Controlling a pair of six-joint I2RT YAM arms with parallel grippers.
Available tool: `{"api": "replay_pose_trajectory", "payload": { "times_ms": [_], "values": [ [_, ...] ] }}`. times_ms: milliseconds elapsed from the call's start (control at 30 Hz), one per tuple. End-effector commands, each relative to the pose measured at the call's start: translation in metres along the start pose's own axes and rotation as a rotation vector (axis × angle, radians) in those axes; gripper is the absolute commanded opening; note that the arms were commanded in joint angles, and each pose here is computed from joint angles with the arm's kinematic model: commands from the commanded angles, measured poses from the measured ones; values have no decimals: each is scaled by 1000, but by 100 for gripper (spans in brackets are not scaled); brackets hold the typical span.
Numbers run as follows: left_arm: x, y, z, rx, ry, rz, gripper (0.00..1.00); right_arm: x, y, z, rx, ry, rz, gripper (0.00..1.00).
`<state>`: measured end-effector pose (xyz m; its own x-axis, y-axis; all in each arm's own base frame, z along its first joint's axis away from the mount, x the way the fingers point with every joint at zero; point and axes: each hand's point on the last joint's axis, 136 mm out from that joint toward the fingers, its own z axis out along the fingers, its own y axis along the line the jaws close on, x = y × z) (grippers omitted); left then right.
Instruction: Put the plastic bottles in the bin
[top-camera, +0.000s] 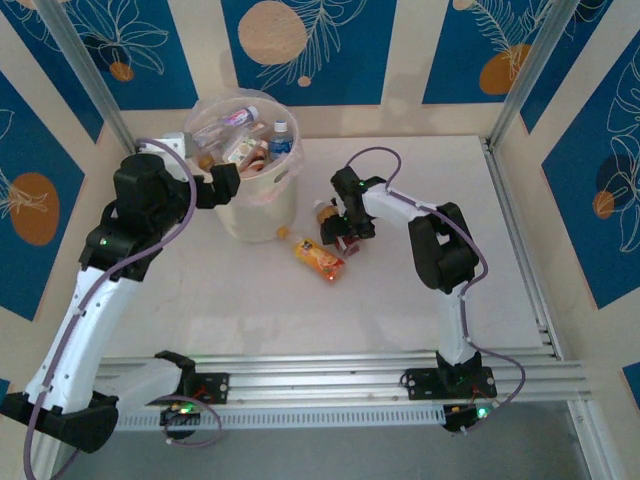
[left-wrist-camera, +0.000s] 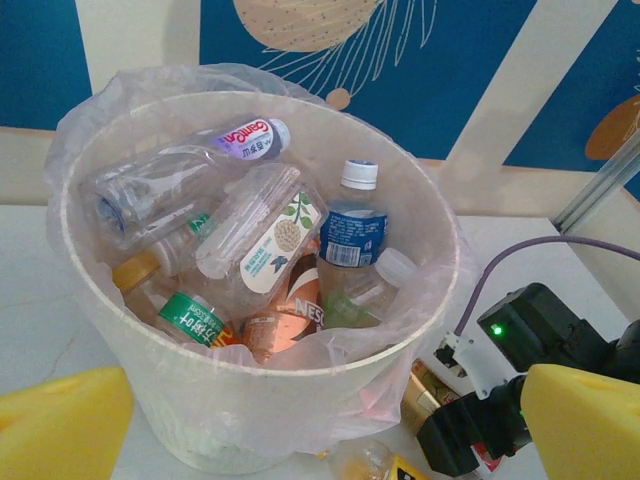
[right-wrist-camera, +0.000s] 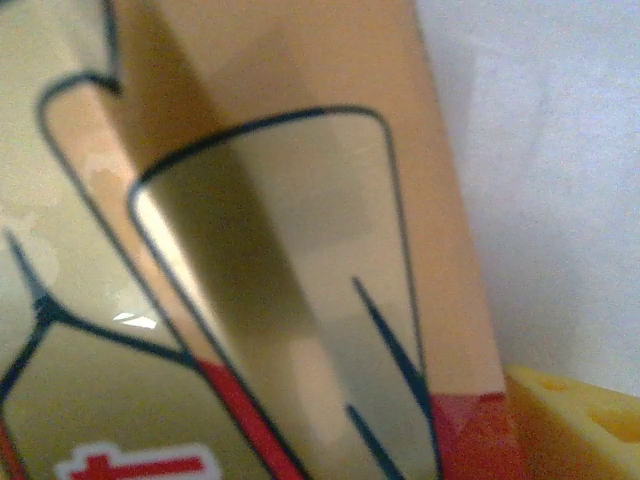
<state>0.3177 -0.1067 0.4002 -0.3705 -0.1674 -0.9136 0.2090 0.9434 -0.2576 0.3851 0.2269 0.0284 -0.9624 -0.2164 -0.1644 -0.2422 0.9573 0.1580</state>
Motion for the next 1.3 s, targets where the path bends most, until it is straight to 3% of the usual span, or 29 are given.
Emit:
{"api": "replay_pose_trajectory", "payload": {
  "times_ms": [0, 267, 567, 867, 1133, 1267],
  "values": [
    [-6, 3, 3, -10, -27, -25, 100, 4, -8, 6, 6, 35, 21, 78],
    [-8, 0, 6, 6, -32, -42, 100, 8, -13, -3, 9, 15, 41, 57],
    [-10, -6, 8, 36, -34, -48, 100, 0, -15, -61, 36, -129, 47, 40],
    [-14, -30, 24, 159, -11, -82, 100, 1, -5, -156, 5, -392, 30, 34],
    [-8, -89, 46, 386, 56, -88, 100, 21, 41, -246, -200, -714, -103, 35],
    [-7, -129, 49, 528, 81, -90, 99, 33, 56, -272, -271, -807, -152, 36]
  ]
}}
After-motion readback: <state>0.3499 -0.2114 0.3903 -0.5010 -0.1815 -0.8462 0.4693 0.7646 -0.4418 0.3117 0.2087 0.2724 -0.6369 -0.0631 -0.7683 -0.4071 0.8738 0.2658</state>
